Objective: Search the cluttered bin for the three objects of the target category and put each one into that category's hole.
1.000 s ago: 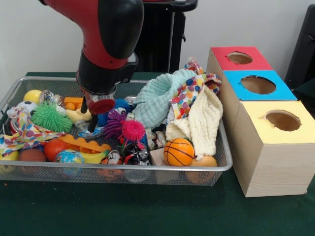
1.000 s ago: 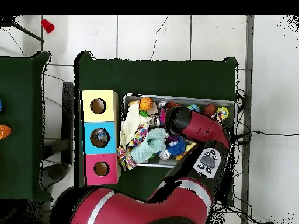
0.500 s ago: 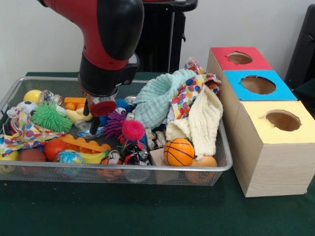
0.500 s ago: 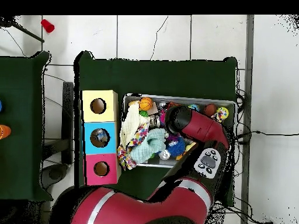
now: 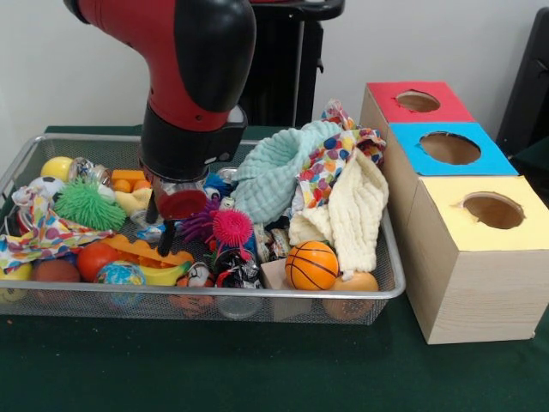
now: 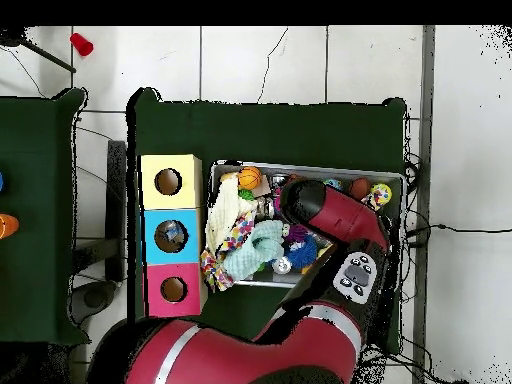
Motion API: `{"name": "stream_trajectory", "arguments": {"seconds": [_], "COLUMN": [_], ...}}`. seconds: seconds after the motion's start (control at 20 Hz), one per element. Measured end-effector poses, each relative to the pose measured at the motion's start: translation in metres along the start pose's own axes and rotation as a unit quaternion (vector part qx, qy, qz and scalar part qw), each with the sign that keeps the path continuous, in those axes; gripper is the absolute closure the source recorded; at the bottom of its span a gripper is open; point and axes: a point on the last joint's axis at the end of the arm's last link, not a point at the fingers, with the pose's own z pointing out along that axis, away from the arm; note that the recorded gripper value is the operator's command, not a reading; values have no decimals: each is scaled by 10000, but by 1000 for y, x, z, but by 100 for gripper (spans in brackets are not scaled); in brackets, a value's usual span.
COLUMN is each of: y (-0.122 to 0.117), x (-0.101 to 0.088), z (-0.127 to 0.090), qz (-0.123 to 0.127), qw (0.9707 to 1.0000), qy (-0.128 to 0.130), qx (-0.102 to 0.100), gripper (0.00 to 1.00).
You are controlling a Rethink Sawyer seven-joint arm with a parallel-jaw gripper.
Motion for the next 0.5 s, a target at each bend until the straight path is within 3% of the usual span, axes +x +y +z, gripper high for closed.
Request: {"name": "stream_trajectory", "arguments": {"seconds": [0.25,0.5], "y": [6,5], "x": [-2,4], "z": [7,19], "qz": [44,47], "qw": [9998,9998], "qy": [-133,-113], "qx": [-172,-131], "gripper": [0,0]}}
